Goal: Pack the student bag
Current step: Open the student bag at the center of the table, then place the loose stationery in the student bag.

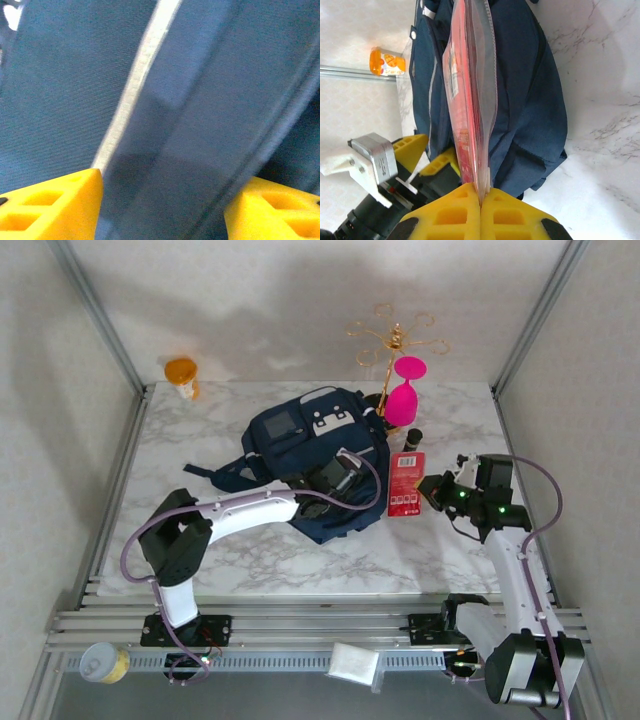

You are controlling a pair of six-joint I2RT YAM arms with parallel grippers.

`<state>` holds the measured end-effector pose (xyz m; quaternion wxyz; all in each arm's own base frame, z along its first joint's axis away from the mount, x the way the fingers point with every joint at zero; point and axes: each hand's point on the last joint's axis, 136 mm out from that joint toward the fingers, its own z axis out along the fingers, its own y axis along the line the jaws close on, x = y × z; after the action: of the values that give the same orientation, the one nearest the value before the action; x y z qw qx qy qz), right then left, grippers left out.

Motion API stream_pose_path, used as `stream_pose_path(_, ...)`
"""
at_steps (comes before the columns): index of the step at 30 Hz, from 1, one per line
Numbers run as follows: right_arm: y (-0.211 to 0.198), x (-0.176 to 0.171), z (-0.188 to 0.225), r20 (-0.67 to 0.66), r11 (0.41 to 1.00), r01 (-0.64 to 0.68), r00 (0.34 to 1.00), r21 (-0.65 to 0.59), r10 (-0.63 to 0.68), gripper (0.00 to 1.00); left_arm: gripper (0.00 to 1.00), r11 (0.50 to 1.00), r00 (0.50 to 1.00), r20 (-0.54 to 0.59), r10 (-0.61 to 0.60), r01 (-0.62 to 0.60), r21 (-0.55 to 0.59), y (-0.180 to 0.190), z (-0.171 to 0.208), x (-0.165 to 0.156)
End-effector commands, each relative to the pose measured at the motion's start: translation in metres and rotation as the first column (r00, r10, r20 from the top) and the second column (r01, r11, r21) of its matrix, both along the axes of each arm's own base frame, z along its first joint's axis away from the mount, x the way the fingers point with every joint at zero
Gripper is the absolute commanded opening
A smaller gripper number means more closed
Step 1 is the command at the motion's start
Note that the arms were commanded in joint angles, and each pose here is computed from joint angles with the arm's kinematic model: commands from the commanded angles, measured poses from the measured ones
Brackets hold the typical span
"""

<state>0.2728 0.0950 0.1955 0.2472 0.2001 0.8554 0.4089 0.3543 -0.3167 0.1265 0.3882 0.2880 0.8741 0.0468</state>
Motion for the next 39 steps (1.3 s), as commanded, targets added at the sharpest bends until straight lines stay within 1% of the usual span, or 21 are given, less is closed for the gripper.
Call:
stream_pose_path(1,0.005,0.0,0.0,0.002,0.999,-0.012,1.0,0.042,0.012,0.0,0.56,0.998,0.992,0.113,0.056,-0.056,-0.006,0.014,0.029,0.026)
stream_pose_path(4,0.008,0.0,-0.001,-0.006,0.998,-0.016,1.0,0.062,0.016,0.0,0.44,0.997,0.991,0.12,0.066,-0.06,-0.05,0.018,0.041,0.034)
stream_pose_path(7,0.013,0.001,0.001,-0.007,0.996,-0.013,1.0,0.084,0.014,0.0,0.28,0.995,0.99,0.122,0.068,-0.058,-0.085,0.022,0.049,0.04)
stream_pose_path(9,0.02,0.003,0.003,-0.012,0.993,-0.007,1.0,0.117,0.009,0.0,0.08,0.993,0.99,0.119,0.07,-0.058,-0.1,0.021,0.052,0.042)
stream_pose_path(10,0.025,0.004,0.004,-0.006,0.991,-0.012,1.0,0.134,0.013,0.0,0.0,0.992,0.99,0.119,0.074,-0.061,-0.11,0.02,0.054,0.043)
stream_pose_path(14,0.049,0.013,0.011,0.003,0.985,-0.022,1.0,0.169,0.022,0.0,0.0,0.978,0.988,0.083,0.127,-0.111,-0.176,0.017,0.07,0.044)
stream_pose_path(15,0.054,0.015,0.01,-0.003,0.985,-0.017,1.0,0.172,0.018,0.0,0.0,0.969,0.986,0.067,0.15,-0.134,-0.207,0.016,0.075,0.043)
stream_pose_path(17,0.064,0.02,0.011,-0.001,0.98,-0.013,1.0,0.197,0.013,0.01,0.0,0.948,0.987,0.026,0.16,-0.146,-0.282,0.007,0.083,0.039)
stream_pose_path(21,0.071,0.038,0.005,-0.018,0.976,0.085,0.996,0.202,-0.083,0.03,0.0,0.899,0.981,-0.047,0.189,-0.192,-0.393,-0.016,0.096,0.029)
stream_pose_path(23,0.075,0.049,0.01,0.002,0.965,0.112,0.993,0.237,-0.115,0.04,0.0,0.877,0.976,-0.078,0.205,-0.219,-0.429,-0.027,0.101,0.023)
stream_pose_path(24,0.078,0.055,0.013,0.012,0.962,0.117,0.992,0.248,-0.124,0.05,0.0,0.866,0.976,-0.102,0.195,-0.22,-0.449,-0.035,0.102,0.019)
stream_pose_path(25,0.082,0.062,0.015,0.023,0.961,0.128,0.99,0.244,-0.137,0.06,0.0,0.854,0.977,-0.13,0.172,-0.214,-0.474,-0.046,0.103,0.014)
stream_pose_path(27,0.086,0.074,0.013,0.021,0.962,0.163,0.985,0.22,-0.172,0.08,0.0,0.83,0.971,-0.162,0.179,-0.237,-0.505,-0.058,0.105,0.011)
stream_pose_path(29,0.092,0.086,0.007,0.023,0.956,0.194,0.979,0.22,-0.204,0.15,0.0,0.815,0.962,-0.183,0.203,-0.269,-0.513,-0.062,0.104,0.013)
stream_pose_path(32,0.098,0.098,-0.004,0.035,0.95,0.239,0.967,0.203,-0.251,0.17,0.0,0.806,0.957,-0.18,0.228,-0.289,-0.516,-0.06,0.107,0.016)
stream_pose_path(33,0.101,0.1,-0.006,0.048,0.947,0.239,0.966,0.217,-0.254,0.18,0.0,0.799,0.956,-0.181,0.232,-0.293,-0.526,-0.059,0.108,0.018)
stream_pose_path(34,0.108,0.102,-0.003,0.087,0.944,0.217,0.966,0.248,-0.245,0.23,0.0,0.791,0.955,-0.185,0.231,-0.295,-0.537,-0.06,0.109,0.018)
stream_pose_path(35,0.114,0.104,-0.005,0.094,0.946,0.194,0.97,0.26,-0.225,0.29,0.0,0.784,0.956,-0.186,0.228,-0.294,-0.547,-0.06,0.11,0.019)
stream_pose_path(37,0.121,0.103,-0.013,0.065,0.955,0.166,0.98,0.246,-0.187,0.39,0.0,0.771,0.948,-0.187,0.258,-0.319,-0.552,-0.053,0.11,0.025)
stream_pose_path(38,0.121,0.101,-0.015,0.068,0.961,0.153,0.983,0.232,-0.173,0.42,0.0,0.762,0.943,-0.196,0.268,-0.332,-0.556,-0.049,0.109,0.028)
stream_pose_path(39,0.12,0.098,-0.015,0.071,0.965,0.148,0.983,0.218,-0.167,0.43,0.0,0.754,0.941,-0.203,0.27,-0.338,-0.563,-0.046,0.109,0.03)
